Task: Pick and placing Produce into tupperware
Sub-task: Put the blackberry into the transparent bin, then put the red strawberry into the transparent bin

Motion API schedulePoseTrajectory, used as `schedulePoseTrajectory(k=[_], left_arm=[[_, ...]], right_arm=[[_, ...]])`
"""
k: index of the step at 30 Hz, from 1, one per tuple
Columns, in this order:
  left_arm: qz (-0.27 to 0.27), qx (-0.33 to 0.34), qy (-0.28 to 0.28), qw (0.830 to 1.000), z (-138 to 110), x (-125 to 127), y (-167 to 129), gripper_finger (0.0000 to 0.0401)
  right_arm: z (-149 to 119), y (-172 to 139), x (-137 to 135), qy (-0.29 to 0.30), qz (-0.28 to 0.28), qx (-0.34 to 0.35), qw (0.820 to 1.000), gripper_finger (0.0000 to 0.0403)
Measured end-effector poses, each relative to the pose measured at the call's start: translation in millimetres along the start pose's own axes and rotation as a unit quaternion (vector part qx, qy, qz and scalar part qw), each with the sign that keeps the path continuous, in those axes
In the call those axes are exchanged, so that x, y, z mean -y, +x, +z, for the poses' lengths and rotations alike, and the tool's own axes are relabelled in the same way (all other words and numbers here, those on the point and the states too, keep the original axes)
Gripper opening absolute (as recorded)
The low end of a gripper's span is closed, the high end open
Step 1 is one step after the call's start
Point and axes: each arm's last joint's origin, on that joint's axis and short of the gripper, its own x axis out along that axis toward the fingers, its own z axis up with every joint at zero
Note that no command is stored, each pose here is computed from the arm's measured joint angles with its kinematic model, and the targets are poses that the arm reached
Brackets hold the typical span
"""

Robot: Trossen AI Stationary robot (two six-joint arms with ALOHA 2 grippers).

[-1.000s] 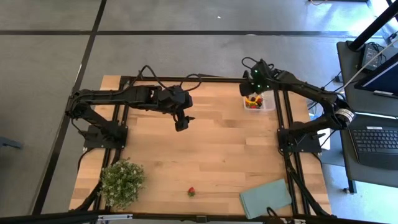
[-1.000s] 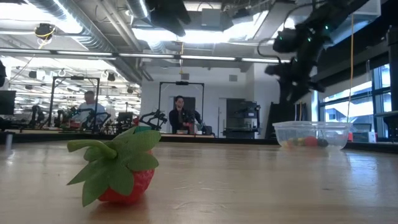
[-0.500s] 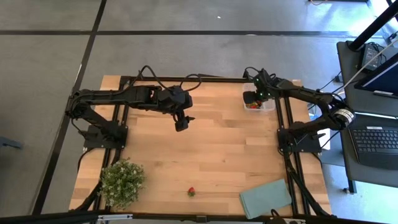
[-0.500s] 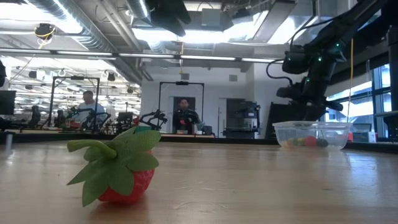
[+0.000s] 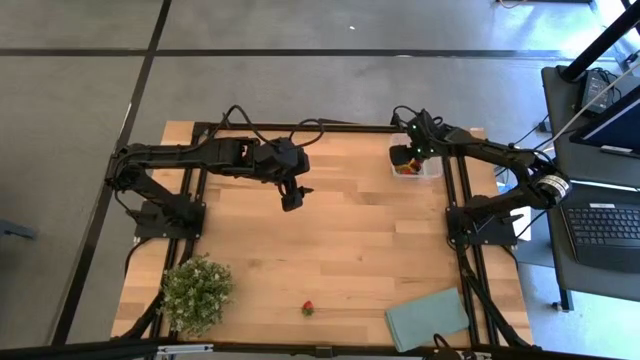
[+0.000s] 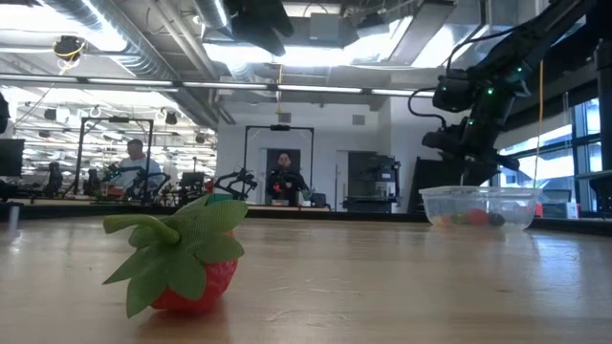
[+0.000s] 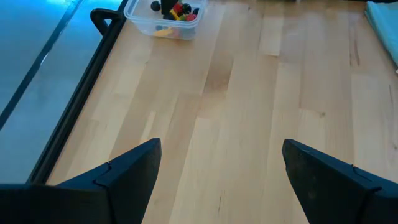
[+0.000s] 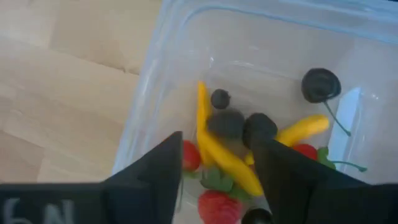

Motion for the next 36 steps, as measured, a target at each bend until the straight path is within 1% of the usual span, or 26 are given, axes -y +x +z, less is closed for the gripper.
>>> schedulePoseTrajectory(k=[4,7,10,14,17,20,24,26,29,31,33,36], left_arm=[[0.0,0.0,0.0,1.0,0.0,0.0,0.0,0.0326],[-0.002,0.0,0.001,1.0,-0.1,1.2,-0.2,0.0326],[-0.013,0.0,0.006,1.0,-0.4,5.5,-0.8,0.0326],[-0.056,-0.005,0.016,0.998,-1.9,15.7,-2.5,0.0326],[-0.102,-0.01,0.028,0.994,-3.2,24.6,-4.2,0.0326],[-0.142,-0.013,0.036,0.989,-4.4,32.7,-6.2,0.0326],[-0.157,-0.027,0.047,0.986,-8.2,40.8,-8.3,0.0326],[-0.159,-0.04,0.052,0.985,-11.3,43.5,-9.2,0.0326],[-0.158,-0.069,0.057,0.983,-17.4,46.5,-10.7,0.0326],[-0.144,-0.092,0.052,0.984,-22.3,47.3,-11.7,0.0326],[-0.114,-0.119,0.049,0.985,-28.6,46.3,-15.6,0.0326],[-0.069,-0.148,0.041,0.986,-35.5,43.8,-20.4,0.0326]], right_arm=[[1.6,-1.1,-0.8,0.001,0.001,0.003,1.0,0.0239],[9.3,-6.3,-4.5,-0.003,0.011,0.015,1.0,0.027],[18.0,-16.7,-16.1,-0.065,0.065,0.021,0.996,0.0287],[28.0,-40.4,-45.1,-0.152,0.171,0.038,0.973,0.0292],[28.7,-59.1,-71.5,-0.219,0.231,0.053,0.946,0.0292],[20.0,-76.3,-101.6,-0.295,0.277,0.064,0.912,0.0292],[-5.1,-96.6,-139.4,-0.403,0.324,0.079,0.852,0.0292],[-21.5,-104.8,-155.9,-0.443,0.342,0.087,0.824,0.0292],[-48.2,-116.4,-177.3,-0.481,0.379,0.094,0.785,0.0292],[-66.2,-124.3,-190.4,-0.502,0.403,0.102,0.759,0.0292],[-84.5,-130.7,-202.9,-0.518,0.406,0.122,0.743,0.0292],[-109.9,-136.5,-219.6,-0.545,0.388,0.169,0.724,0.0292]])
